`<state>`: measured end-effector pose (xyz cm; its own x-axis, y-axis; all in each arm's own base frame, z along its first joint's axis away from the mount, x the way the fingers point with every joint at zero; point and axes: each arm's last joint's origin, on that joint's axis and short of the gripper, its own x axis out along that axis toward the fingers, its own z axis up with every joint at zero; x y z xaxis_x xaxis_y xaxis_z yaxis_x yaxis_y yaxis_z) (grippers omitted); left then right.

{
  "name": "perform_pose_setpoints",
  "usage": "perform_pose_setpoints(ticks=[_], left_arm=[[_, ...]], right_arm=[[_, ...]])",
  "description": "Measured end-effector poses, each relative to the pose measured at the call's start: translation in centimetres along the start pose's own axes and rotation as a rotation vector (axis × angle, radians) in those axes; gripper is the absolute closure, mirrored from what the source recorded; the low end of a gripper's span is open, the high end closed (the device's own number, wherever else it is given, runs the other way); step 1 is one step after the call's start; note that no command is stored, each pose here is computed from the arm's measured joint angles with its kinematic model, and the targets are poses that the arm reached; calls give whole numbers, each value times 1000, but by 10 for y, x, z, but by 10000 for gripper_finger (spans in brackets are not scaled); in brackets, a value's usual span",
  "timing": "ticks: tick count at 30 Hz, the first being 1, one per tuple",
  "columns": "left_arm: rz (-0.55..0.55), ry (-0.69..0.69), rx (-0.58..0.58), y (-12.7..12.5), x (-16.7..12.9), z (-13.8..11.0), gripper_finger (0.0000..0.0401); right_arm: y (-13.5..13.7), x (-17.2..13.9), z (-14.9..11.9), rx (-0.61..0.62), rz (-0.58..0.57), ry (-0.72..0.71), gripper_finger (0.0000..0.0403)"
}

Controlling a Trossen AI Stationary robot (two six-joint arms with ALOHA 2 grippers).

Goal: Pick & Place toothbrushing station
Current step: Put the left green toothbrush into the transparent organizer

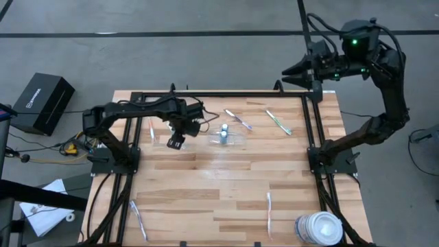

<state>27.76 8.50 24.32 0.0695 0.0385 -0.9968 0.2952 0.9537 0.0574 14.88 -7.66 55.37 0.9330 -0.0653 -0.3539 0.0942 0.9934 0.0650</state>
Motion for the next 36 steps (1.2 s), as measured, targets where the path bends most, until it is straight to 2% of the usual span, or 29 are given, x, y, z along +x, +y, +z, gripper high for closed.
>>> perform_pose_setpoints(ticks=[5,11,16,23,28,36], left_arm=[[-58,67,24,-10,30,-13,196],[-22,15,-2,-12,53,-14,196],[16,-41,-2,-10,59,-11,194],[-6,-8,-11,-14,69,-19,194],[8,-56,-12,-14,73,-18,195],[-6,-36,-34,-21,90,-28,208]], right_arm=[[2,-3,0,-6,0,-5,300],[2,-5,0,-24,-1,-11,300],[2,-5,0,-13,0,-10,300],[3,-6,-1,3,0,-9,300],[3,-6,-1,17,1,-7,300],[3,-6,-1,44,2,-6,300]])
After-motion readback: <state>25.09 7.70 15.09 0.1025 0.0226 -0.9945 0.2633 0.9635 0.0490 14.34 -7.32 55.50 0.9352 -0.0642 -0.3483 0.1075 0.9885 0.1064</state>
